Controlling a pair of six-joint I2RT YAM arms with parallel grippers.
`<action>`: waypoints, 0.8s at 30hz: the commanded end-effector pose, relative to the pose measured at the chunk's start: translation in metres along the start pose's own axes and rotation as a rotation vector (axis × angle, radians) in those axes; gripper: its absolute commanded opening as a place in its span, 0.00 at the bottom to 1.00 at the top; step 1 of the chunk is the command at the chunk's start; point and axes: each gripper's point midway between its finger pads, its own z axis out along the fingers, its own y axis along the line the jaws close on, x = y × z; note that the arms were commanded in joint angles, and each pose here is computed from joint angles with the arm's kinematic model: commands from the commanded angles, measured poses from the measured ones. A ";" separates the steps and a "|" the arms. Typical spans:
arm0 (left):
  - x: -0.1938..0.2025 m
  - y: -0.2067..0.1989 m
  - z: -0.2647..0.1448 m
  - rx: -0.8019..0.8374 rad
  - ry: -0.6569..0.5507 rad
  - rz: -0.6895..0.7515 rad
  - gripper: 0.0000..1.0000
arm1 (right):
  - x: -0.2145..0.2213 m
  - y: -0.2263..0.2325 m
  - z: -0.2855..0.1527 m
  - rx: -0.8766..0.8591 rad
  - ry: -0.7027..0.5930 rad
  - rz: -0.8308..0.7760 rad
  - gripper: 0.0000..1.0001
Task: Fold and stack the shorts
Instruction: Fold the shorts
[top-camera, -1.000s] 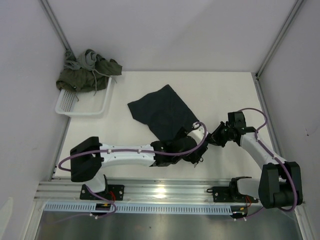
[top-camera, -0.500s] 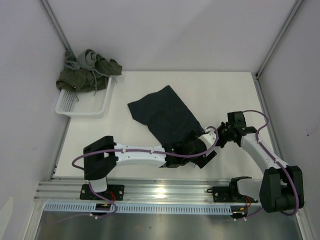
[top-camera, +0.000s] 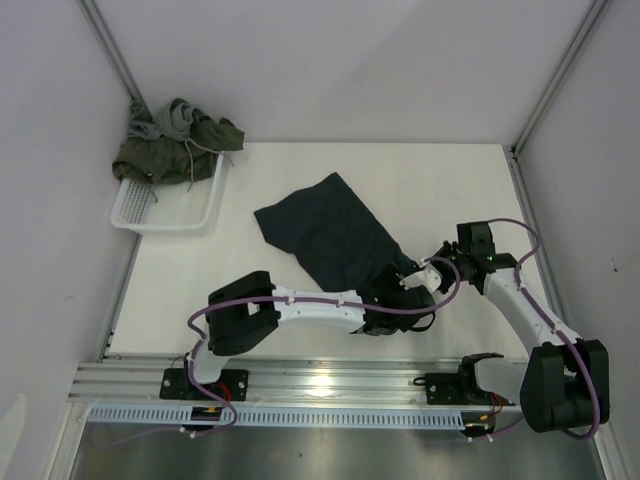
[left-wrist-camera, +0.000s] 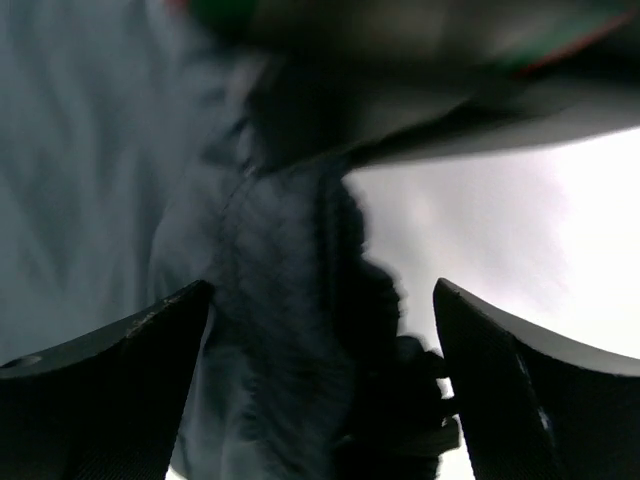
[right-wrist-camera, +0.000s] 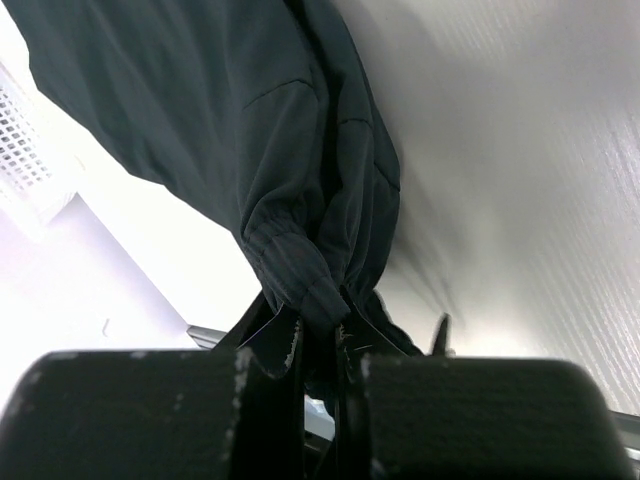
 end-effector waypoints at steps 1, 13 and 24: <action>-0.009 0.018 -0.010 -0.094 -0.015 -0.027 0.92 | 0.000 0.022 -0.012 -0.062 0.003 -0.032 0.00; -0.005 0.010 -0.015 -0.020 -0.009 -0.030 0.27 | -0.021 0.021 0.007 -0.054 -0.014 -0.083 0.00; -0.017 0.008 -0.017 0.026 -0.029 -0.042 0.07 | -0.053 0.025 0.016 -0.084 -0.027 -0.093 0.00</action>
